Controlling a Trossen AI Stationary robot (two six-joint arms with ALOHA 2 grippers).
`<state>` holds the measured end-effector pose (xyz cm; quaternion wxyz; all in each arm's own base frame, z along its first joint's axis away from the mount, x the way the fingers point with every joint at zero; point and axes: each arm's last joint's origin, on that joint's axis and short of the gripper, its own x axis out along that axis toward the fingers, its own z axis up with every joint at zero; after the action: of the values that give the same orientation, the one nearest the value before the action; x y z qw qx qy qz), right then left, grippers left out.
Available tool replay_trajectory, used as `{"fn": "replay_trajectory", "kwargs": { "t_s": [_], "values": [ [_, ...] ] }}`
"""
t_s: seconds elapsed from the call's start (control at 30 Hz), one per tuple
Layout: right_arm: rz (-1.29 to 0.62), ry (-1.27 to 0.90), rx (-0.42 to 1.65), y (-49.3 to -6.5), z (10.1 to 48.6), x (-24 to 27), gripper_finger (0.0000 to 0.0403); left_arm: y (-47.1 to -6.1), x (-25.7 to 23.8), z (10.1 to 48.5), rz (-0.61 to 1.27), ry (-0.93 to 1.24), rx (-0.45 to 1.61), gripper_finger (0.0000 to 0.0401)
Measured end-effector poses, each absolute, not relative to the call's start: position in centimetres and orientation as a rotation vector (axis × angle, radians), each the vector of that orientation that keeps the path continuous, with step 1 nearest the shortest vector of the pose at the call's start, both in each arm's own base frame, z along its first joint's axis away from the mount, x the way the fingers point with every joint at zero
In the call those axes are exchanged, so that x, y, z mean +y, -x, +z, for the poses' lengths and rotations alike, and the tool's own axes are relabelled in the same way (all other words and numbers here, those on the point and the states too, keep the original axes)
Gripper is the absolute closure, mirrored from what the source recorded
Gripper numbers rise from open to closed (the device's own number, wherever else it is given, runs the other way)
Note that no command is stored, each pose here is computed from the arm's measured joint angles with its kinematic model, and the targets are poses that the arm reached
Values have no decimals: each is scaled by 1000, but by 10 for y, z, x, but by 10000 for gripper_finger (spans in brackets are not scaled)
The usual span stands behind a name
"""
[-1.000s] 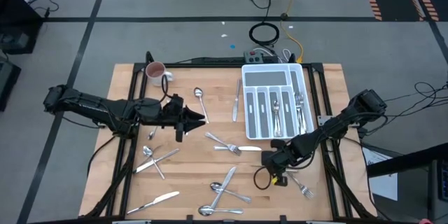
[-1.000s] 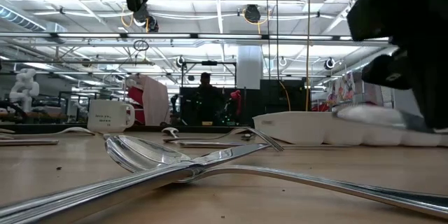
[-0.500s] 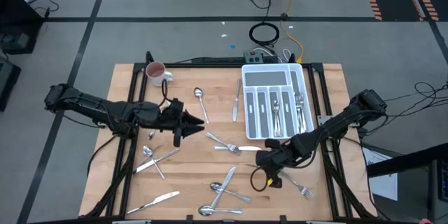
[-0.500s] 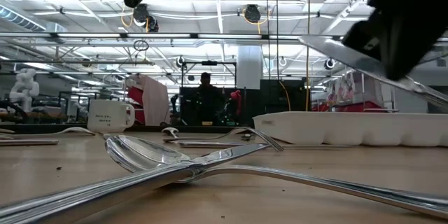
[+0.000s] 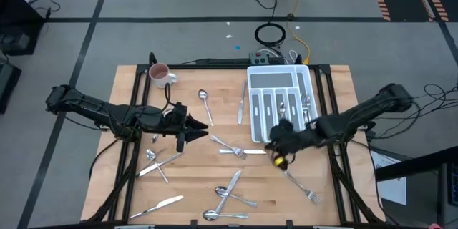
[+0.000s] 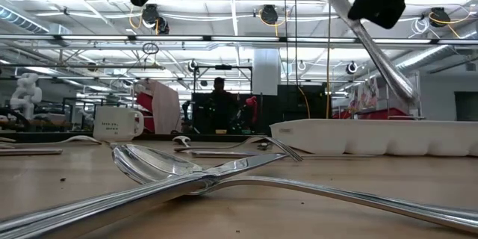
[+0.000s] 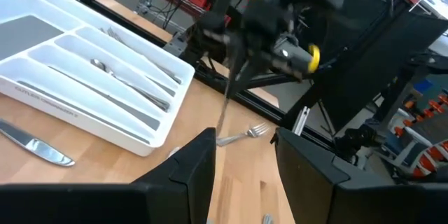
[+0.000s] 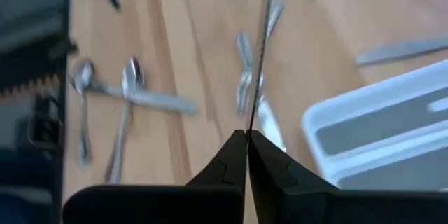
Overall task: Sort silverware
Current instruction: Put the knife in the left section of the silverware tray
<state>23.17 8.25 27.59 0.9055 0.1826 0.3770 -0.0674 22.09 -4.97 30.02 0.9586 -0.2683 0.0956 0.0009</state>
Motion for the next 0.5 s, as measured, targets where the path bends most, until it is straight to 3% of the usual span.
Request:
{"fn": "replay_trajectory", "kwargs": {
  "t_s": [0.27, 0.5],
  "values": [
    [-255, -415, 540, -201, 303, 15, 403, -221, -49, 300, 21, 524, 187, 248],
    [-180, -486, 468, -210, 288, -35, 403, -221, -49, 300, 26, 524, 185, 248]
  ]
}}
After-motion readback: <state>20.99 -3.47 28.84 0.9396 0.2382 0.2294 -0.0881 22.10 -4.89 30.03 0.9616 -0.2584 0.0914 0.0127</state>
